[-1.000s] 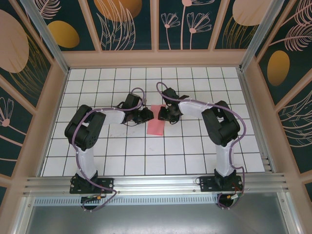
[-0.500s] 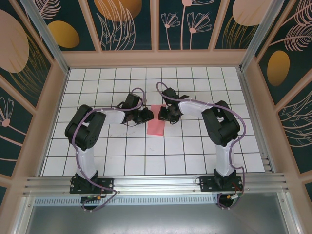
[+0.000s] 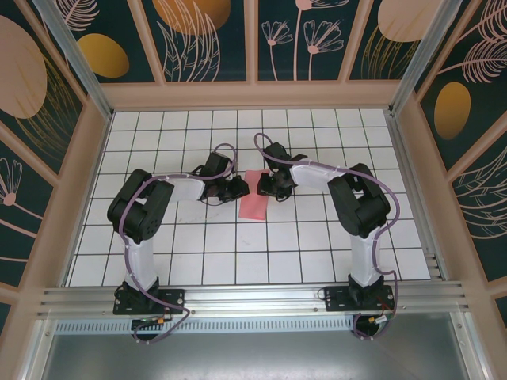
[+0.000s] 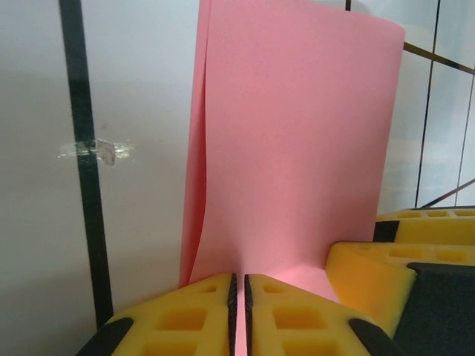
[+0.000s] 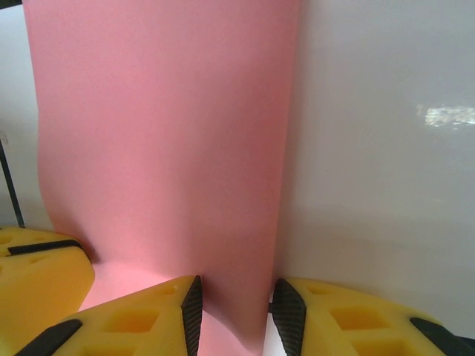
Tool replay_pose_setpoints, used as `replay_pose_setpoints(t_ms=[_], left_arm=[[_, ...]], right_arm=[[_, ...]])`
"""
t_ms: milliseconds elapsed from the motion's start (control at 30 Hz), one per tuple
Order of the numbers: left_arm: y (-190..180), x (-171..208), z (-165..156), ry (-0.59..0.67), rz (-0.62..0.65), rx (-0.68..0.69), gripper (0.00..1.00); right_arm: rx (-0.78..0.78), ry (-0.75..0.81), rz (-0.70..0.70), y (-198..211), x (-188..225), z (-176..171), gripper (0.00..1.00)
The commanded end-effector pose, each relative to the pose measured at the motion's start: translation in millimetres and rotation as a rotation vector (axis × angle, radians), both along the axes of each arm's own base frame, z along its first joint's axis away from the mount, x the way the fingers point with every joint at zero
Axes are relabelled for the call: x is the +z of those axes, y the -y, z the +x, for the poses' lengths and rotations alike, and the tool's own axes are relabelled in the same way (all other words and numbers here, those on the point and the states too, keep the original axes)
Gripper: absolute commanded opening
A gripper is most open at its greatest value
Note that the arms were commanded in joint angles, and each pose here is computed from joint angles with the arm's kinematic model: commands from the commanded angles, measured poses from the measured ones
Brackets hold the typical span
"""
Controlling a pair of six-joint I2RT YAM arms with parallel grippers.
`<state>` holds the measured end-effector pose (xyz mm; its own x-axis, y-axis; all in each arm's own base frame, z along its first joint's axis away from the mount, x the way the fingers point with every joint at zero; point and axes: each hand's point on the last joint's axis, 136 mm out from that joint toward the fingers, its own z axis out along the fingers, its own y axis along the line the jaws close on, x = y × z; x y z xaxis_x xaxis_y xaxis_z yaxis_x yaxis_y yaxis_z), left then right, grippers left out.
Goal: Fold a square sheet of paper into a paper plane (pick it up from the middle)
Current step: Fold the square sheet of paper in half at the center of the table.
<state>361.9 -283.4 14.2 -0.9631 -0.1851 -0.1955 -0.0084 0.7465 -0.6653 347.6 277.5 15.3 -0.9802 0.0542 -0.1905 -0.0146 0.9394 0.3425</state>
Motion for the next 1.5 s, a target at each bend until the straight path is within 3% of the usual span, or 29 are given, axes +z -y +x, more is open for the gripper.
replay_pose_setpoints(t_ms=[0, 233, 400, 567, 700, 1033, 1467], left_arm=[[-27.3, -43.6, -19.8, -0.113, 0.157, 0.042, 0.14], [-37.1, -55.5, -25.1, -0.139, 0.207, 0.068, 0.11], [-39.9, -60.1, -26.5, -0.151, 0.218, 0.078, 0.09], [-42.7, -64.5, -28.2, -0.164, 0.233, 0.087, 0.08], [-43.5, -67.6, -29.4, -0.175, 0.239, 0.094, 0.07], [-51.3, -73.8, -33.6, -0.197, 0.277, 0.112, 0.06], [-70.5, -90.9, -48.6, -0.232, 0.343, 0.162, 0.03]], right_arm=[[-0.021, -0.063, -0.077, 15.6, -26.4, -14.6, 0.38], [-0.044, 0.137, 0.069, 3.1, 52.1, 10.5, 0.41], [-0.002, 0.150, 0.180, -16.2, 63.3, 7.3, 0.30], [0.034, 0.096, 0.228, -33.0, 48.4, 3.4, 0.16], [0.053, 0.062, 0.246, -41.2, 36.2, 3.6, 0.09], [0.069, 0.017, 0.211, -38.1, 10.8, 0.7, 0.08], [0.040, -0.030, 0.147, 11.8, -17.9, -32.7, 0.08]])
